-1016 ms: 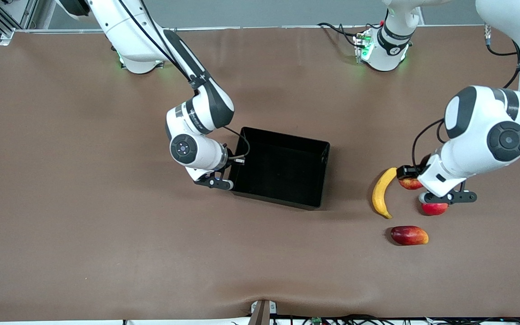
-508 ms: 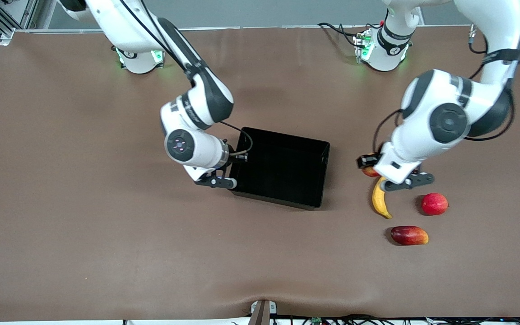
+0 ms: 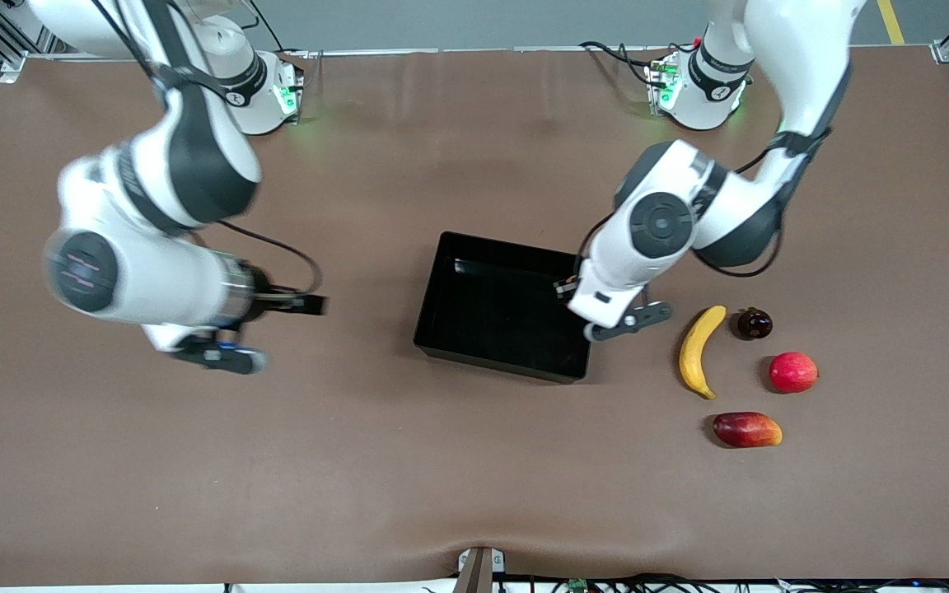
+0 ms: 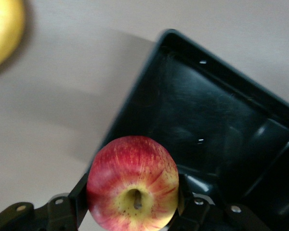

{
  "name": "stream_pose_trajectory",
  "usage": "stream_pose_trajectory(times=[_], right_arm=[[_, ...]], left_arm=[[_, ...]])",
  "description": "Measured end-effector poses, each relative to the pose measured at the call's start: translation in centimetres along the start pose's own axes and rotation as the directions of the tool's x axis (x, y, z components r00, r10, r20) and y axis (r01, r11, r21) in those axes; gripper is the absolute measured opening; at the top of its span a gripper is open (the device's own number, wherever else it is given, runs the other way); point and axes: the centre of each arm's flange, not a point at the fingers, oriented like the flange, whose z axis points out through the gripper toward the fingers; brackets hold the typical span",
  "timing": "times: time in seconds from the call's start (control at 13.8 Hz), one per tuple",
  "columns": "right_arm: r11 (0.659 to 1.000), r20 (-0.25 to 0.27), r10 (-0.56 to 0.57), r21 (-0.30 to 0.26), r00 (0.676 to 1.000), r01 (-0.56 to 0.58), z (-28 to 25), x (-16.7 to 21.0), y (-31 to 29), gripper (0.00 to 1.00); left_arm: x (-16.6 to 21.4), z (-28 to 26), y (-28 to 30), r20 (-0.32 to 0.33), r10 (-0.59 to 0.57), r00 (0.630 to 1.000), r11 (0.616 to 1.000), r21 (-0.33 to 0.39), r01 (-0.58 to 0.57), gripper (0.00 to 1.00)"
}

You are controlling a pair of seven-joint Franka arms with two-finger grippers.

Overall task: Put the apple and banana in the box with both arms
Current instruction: 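Carry the apple over the box while the right gripper withdraws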

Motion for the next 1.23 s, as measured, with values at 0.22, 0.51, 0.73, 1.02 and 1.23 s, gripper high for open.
stream_pose_trajectory(times=[0.22,0.51,0.73,1.02,1.23], right_arm=[[0.997,-0.045,-0.069,-0.039,0.997,0.068,-4.4,0.5,6.5,1.00],[0.990,-0.051,-0.144,-0.005,0.988,0.144,-8.8,1.8,19.9,1.00],[0.992,-0.072,-0.118,-0.055,0.990,0.114,-11.6,-0.4,24.9,1.00],[0.986,-0.116,-0.155,-0.077,0.981,0.147,-15.2,-6.7,26.6,1.00],[0.980,-0.177,-0.192,-0.079,0.965,0.181,-17.6,-10.7,25.8,1.00]], left_arm=[[0.0,3.3,1.1,-0.030,0.045,0.999,0.999,0.032,-0.044,0.73],[-0.6,8.8,2.3,0.003,0.008,1.000,0.998,0.054,-0.008,0.73],[-1.2,11.6,2.6,0.035,0.014,0.999,0.997,0.069,-0.016,0.73],[-1.4,13.3,2.4,0.058,0.014,0.998,0.996,0.086,-0.019,0.73],[-1.4,14.3,2.2,0.050,0.030,0.998,0.994,0.103,-0.035,0.73]])
